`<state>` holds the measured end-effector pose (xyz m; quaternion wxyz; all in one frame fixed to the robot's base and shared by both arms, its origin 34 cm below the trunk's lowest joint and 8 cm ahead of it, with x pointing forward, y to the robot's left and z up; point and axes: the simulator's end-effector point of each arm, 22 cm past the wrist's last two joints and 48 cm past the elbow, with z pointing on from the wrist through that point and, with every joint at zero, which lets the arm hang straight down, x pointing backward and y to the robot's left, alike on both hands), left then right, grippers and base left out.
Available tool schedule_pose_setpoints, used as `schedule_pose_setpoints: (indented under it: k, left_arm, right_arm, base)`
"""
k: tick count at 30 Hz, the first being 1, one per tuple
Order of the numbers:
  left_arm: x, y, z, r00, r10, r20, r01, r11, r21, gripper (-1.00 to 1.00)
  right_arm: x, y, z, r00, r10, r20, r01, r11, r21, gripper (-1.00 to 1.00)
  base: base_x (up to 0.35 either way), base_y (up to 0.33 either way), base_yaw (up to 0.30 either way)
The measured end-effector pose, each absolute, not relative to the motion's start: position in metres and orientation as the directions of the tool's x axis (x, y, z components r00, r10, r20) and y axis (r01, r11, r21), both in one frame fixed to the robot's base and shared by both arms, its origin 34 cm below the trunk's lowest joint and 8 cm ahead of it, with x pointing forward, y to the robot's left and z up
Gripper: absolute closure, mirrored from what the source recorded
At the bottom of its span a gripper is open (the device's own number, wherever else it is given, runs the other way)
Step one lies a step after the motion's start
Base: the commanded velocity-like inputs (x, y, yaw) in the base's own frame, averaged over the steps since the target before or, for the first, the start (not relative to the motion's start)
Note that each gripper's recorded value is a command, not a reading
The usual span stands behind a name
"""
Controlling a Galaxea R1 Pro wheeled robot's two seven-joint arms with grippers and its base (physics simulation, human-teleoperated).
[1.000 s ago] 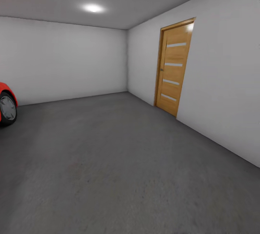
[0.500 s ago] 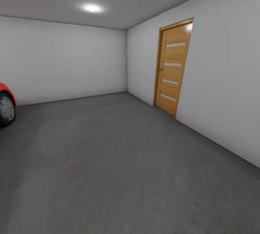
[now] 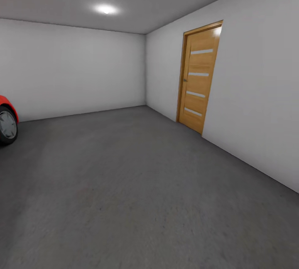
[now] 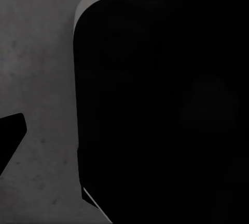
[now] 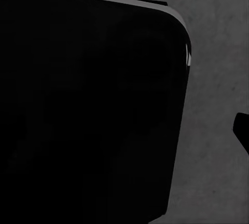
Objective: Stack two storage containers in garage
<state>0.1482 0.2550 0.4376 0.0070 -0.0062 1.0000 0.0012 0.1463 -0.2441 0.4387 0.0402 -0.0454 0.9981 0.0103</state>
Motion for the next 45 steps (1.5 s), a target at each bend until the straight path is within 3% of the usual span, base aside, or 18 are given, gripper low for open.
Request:
schedule_pose_setpoints:
  k: [45]
  left_arm:
    - [0.1460, 0.2573, 0.4377, -0.999, -0.032, -0.009, -0.032, 0.999, 0.004, -1.00]
  right_arm:
    - [0.1528, -0.2467, 0.4391, -0.990, -0.093, -0.102, -0.094, 0.996, 0.006, -1.00]
  base:
    - [0.303, -0.088, 0.000]
